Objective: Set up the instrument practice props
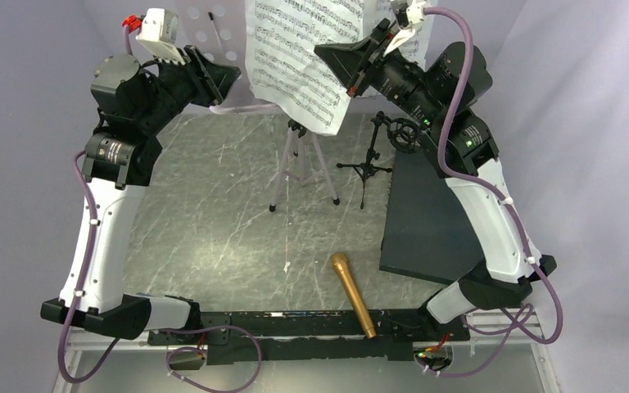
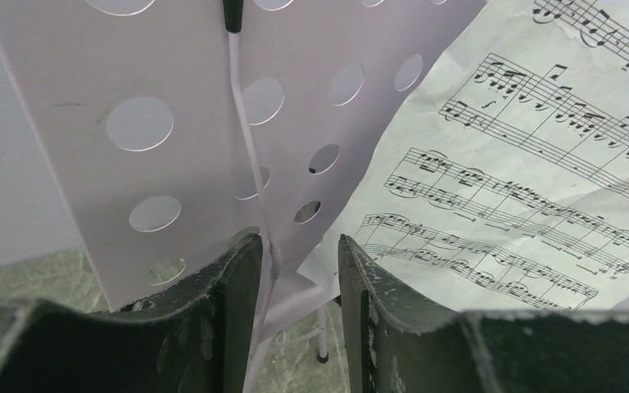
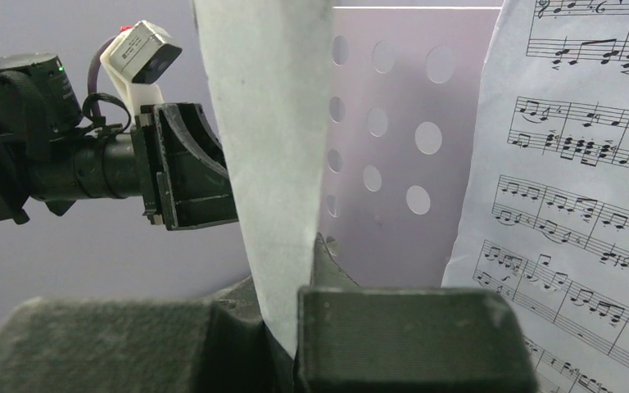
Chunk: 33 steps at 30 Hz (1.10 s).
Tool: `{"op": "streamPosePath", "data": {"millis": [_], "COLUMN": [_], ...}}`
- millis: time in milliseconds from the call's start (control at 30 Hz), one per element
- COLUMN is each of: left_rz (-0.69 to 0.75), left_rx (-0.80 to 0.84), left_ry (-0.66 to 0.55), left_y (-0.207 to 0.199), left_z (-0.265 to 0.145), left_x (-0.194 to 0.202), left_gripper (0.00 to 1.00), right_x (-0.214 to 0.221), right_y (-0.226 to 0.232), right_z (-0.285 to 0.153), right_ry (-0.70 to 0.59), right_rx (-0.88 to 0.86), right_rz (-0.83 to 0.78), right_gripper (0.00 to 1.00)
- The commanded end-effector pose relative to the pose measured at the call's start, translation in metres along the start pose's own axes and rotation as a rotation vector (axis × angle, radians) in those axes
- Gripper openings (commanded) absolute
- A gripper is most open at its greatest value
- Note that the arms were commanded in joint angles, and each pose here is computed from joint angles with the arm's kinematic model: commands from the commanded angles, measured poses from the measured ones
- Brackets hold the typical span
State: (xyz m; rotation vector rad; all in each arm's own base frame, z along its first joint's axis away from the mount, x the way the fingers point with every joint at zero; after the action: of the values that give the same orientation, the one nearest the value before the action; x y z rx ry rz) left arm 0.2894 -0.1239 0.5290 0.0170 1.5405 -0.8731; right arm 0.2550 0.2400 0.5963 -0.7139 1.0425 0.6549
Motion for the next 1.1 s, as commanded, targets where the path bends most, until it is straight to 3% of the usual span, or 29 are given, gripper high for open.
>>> {"op": "streamPosePath", "data": {"millis": [0, 667, 1067], "left_rz": [0.017, 0.035, 0.085], "left_rx": [0.032, 0.015, 0.091], "left_ry": [-0.06, -0.087, -0.148], "left_y": [-0.005, 0.005, -0.001], "left_z": [0.004, 0.005, -0.004], "left_x": [-0.014, -0.009, -0.008], "left_gripper": [0.44, 0.03, 0.03], "right_x": [-0.02, 0.003, 0.019], "right_y": [-0.004, -0.011, -0.014], "right_z": [0.004, 0.026, 0.043], "right_ry": [-0.092, -0.074, -0.062], "right_rx": [-0.001, -0.026, -0.04], "right_rz": [-0.016, 0.006, 0.043], "right_gripper": [0.0, 0.0, 0.0]}}
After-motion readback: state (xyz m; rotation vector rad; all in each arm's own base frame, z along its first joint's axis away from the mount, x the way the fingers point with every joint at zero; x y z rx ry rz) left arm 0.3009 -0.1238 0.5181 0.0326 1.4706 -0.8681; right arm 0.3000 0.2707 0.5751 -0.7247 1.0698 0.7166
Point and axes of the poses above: each gripper's point midway between its finger pads, its own z axis out along the fingers, its own y axis along the line the jaws close on, x = y × z, the point moved 6 cm from there along -z, back along the fingers, and after that the axes turned 13 degrees about -z, right-handed, at the moved point
